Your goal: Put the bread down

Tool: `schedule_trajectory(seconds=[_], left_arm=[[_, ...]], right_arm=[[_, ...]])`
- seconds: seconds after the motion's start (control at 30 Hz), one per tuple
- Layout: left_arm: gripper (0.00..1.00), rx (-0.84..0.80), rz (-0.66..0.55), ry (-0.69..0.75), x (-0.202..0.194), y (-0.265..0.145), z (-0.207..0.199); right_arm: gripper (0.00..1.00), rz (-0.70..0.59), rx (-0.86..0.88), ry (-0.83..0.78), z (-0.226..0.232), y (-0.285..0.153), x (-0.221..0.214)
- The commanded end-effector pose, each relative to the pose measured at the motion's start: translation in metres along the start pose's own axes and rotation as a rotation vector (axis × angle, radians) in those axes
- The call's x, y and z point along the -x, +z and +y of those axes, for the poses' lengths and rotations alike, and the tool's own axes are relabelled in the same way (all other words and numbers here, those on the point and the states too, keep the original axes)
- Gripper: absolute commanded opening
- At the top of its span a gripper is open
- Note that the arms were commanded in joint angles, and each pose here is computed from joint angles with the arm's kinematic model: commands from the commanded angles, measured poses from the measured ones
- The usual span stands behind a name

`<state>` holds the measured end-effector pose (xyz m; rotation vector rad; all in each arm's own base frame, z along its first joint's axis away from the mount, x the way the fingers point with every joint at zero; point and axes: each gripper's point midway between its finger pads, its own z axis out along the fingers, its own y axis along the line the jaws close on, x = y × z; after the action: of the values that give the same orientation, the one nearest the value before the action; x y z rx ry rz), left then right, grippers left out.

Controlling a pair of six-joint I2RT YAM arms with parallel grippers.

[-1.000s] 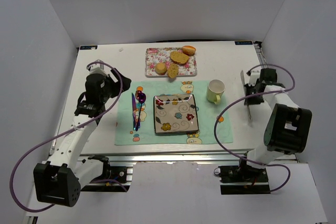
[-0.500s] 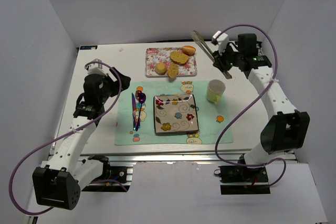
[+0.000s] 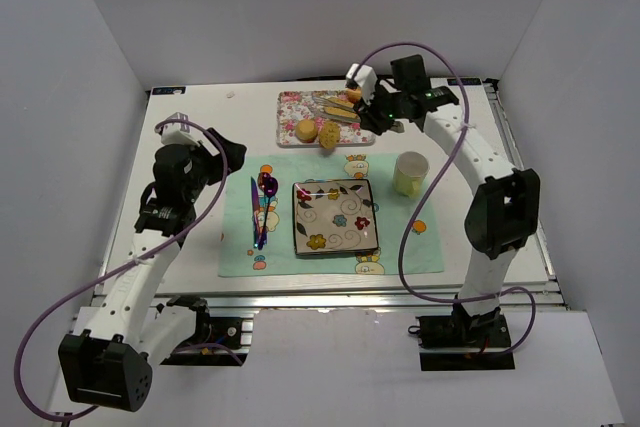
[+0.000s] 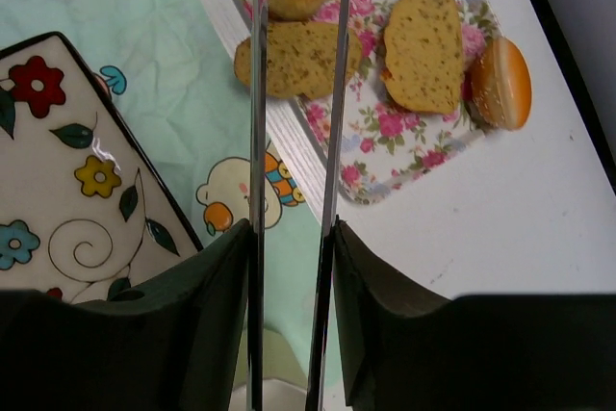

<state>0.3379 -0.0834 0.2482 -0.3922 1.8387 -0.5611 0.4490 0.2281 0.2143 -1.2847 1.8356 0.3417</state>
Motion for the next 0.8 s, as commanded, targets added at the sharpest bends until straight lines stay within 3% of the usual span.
schedule_trajectory(seconds=[0.0,0.17,0.3,0.43,0.77], left_arm=[[0.92,0.009,-0.013,-0.009,0.002,-0.005,0.001],[0.92,0.009,-0.018,-0.022,0.0,-0.006,0.002],[0.92,0.033,-0.044,-0.035,0.002,-0.009,0.007],[0.92,0.042,-0.04,-0.036,0.0,-0.011,0.009],[0.92,0.043,-0.036,-0.032,-0.001,-0.007,0.01]], right_arm=[[0.43,-0.017,-0.033,-0.015,-0.008,-0.001,0.022],[0.42,0.034,-0.018,0.098,0.016,0.013,0.021],[0.44,0.116,-0.098,0.271,0.043,0.024,0.007],[0.43,0.143,-0.167,0.345,0.058,0.028,0.003],[0.42,0.194,-0.271,0.386,0.062,0.023,-0.016]])
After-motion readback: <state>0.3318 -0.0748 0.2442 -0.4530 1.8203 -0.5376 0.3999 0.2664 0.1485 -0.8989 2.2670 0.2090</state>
